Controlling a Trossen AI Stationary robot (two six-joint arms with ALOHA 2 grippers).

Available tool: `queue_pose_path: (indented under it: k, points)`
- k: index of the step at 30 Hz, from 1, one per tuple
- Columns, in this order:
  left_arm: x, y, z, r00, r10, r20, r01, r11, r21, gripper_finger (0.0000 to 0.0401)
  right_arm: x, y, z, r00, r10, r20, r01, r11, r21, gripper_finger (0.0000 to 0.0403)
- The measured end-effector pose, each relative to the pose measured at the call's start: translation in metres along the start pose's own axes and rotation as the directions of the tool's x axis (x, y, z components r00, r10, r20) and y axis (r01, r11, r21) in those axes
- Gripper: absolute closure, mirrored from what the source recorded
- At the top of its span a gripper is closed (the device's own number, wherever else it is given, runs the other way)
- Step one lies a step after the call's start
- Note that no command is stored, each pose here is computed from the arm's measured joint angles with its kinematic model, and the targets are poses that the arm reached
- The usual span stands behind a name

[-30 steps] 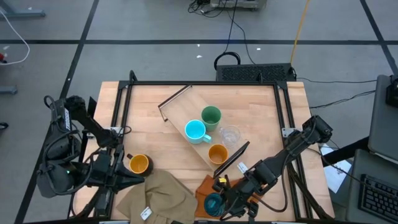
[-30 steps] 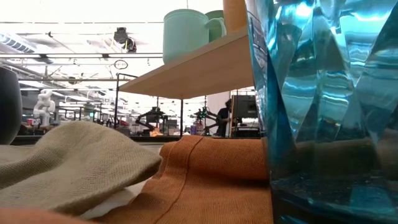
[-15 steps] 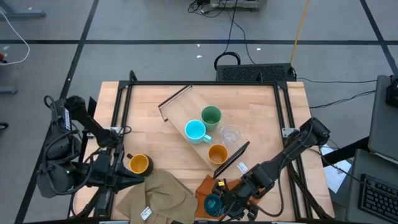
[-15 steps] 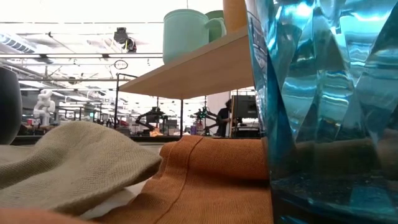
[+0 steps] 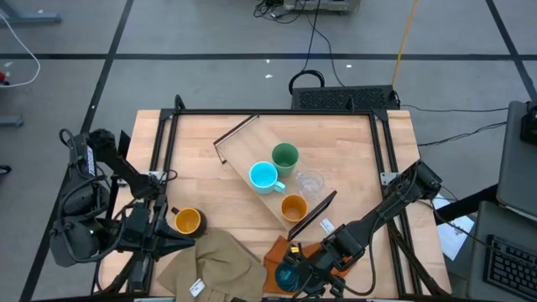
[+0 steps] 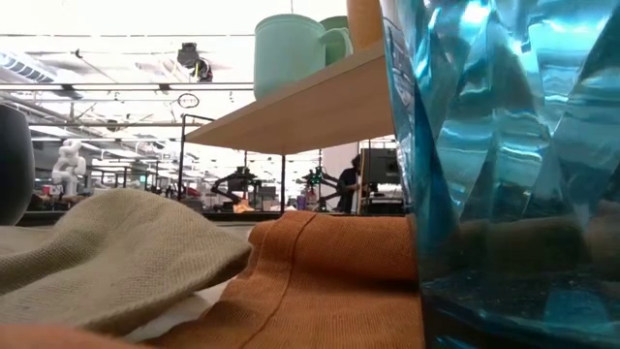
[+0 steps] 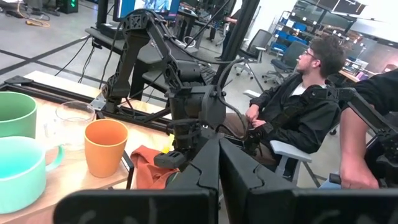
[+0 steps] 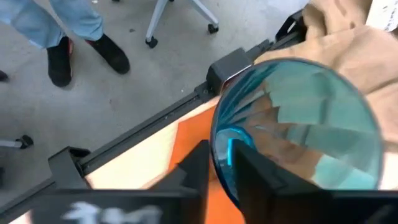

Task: Stack small to large cups/mugs on shelf
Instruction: Put the blue cup on the shelf

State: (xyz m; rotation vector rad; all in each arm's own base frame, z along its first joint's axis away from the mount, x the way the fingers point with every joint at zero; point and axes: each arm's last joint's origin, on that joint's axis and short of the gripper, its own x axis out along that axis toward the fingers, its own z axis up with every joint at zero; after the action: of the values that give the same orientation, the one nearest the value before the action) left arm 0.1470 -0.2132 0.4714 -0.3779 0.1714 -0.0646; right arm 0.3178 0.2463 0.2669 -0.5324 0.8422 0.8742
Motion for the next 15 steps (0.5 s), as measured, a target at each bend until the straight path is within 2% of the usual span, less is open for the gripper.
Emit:
queue_pose_path:
  k: [2,4,15]
  points:
    - [0.0,0.0,0.0,1.0,0.0,0.0,0.0,1.0,0.0,0.0391,0.0008,0.0002,-0.0007,1.0,0.005,-0.006,-0.005,1.0,0.003,0.0378]
    - [0.0,0.0,0.0,1.0,0.0,0.0,0.0,1.0,-0.001,0.0391,0.0017,0.0002,-0.0013,1.0,0.003,-0.013,-0.003,1.0,0.015,0.0394]
    - [0.0,0.0004,-0.0004,1.0,0.005,-0.001,-0.005,1.0,0.01,0.0391,-0.003,-0.001,-0.0015,0.999,-0.029,-0.021,0.03,0.998,0.057,0.0401]
